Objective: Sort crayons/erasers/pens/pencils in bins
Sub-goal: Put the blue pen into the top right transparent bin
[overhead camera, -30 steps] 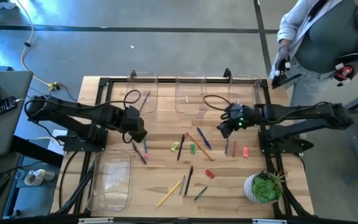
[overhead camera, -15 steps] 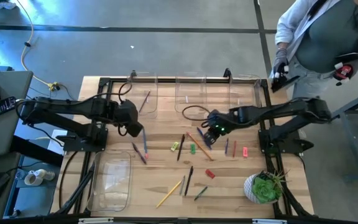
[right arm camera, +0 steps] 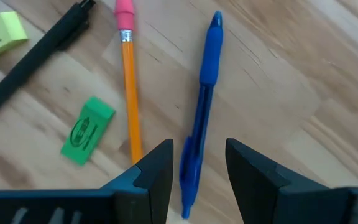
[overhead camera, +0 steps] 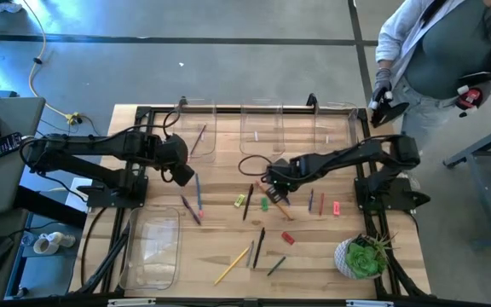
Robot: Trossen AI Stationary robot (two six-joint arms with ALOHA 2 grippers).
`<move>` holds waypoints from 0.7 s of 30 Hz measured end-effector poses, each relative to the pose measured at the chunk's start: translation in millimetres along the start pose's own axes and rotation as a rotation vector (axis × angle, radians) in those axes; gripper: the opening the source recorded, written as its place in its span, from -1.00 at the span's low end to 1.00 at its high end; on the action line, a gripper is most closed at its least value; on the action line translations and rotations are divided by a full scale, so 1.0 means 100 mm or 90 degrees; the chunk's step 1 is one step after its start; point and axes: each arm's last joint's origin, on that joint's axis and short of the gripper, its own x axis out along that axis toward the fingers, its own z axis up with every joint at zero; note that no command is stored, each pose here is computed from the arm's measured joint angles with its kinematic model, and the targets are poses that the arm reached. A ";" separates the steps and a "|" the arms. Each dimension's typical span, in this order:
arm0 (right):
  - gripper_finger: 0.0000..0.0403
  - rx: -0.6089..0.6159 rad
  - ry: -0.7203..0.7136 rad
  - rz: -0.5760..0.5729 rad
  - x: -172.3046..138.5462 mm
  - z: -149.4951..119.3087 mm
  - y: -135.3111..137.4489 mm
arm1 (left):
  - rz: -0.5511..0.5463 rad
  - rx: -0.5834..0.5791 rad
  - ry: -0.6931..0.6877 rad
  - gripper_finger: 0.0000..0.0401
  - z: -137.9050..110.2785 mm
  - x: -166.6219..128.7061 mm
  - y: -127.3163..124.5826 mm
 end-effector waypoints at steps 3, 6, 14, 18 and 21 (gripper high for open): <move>-0.31 0.001 0.000 -0.001 0.09 0.01 0.02 | 0.000 0.002 0.000 -0.42 0.00 0.00 0.00; -0.31 0.003 0.002 -0.007 0.17 0.01 0.04 | 0.000 0.002 0.000 -0.42 0.00 0.00 0.00; -0.31 0.015 0.004 -0.035 0.32 0.01 0.03 | 0.000 0.002 0.000 -0.42 0.00 0.00 0.00; -0.31 0.024 0.006 -0.048 0.36 0.01 0.03 | 0.000 0.002 0.000 -0.42 0.00 0.00 0.00; -0.31 0.038 0.010 -0.065 0.36 -0.01 0.01 | 0.000 0.002 0.000 -0.42 0.00 0.00 0.00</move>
